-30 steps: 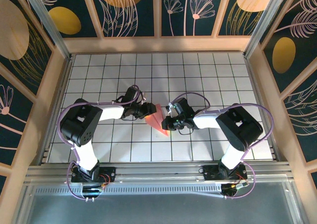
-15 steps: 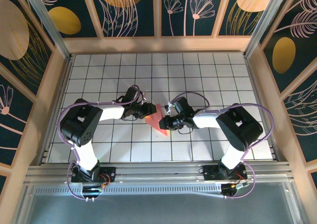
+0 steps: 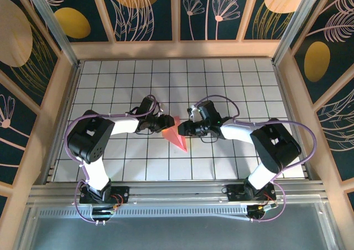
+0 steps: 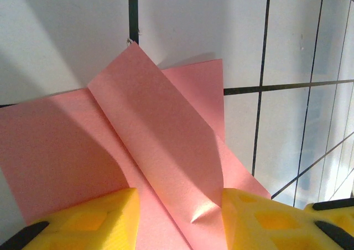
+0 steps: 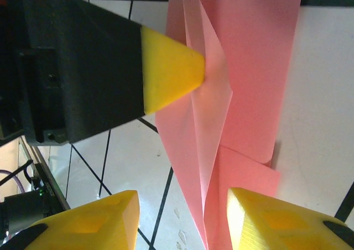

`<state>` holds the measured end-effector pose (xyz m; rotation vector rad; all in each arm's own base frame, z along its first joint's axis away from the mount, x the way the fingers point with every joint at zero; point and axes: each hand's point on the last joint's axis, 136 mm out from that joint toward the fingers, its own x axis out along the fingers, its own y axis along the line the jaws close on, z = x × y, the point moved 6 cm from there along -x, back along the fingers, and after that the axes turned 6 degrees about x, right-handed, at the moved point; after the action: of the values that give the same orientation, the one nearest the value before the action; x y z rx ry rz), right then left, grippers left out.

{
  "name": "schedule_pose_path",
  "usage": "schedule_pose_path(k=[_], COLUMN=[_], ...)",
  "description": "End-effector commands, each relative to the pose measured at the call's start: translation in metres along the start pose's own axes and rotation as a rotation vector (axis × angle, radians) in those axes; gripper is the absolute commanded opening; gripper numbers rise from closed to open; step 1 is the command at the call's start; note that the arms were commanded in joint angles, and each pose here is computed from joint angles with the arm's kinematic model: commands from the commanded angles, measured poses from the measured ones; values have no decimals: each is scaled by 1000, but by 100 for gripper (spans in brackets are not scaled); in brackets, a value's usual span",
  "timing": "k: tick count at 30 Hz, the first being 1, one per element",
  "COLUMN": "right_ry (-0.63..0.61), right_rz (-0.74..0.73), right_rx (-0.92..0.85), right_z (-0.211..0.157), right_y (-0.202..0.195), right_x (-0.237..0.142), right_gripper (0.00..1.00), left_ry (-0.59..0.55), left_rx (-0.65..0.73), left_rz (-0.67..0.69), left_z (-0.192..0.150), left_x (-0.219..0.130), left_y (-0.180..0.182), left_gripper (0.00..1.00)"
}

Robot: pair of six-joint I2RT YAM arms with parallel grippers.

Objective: Fold a paper plane with a square sheet of paper (fold left side to right side)
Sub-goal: Fourth fold the wing at the center of the table.

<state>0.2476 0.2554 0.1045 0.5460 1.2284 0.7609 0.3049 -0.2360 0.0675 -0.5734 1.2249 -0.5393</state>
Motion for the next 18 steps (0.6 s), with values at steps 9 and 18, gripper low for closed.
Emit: schedule_pose_path(k=[9, 18], right_ry=[6, 14], right_rz=[37, -25], right_rx=[-31, -21], right_z=[20, 17], right_y=[4, -8], right_x=[17, 21], right_gripper=[39, 29], left_ry=[17, 14], left_rx=[-16, -13], left_rz=[85, 81], left_z=[-7, -6], left_x=[3, 3], left_y=[17, 15], left_gripper=[43, 43])
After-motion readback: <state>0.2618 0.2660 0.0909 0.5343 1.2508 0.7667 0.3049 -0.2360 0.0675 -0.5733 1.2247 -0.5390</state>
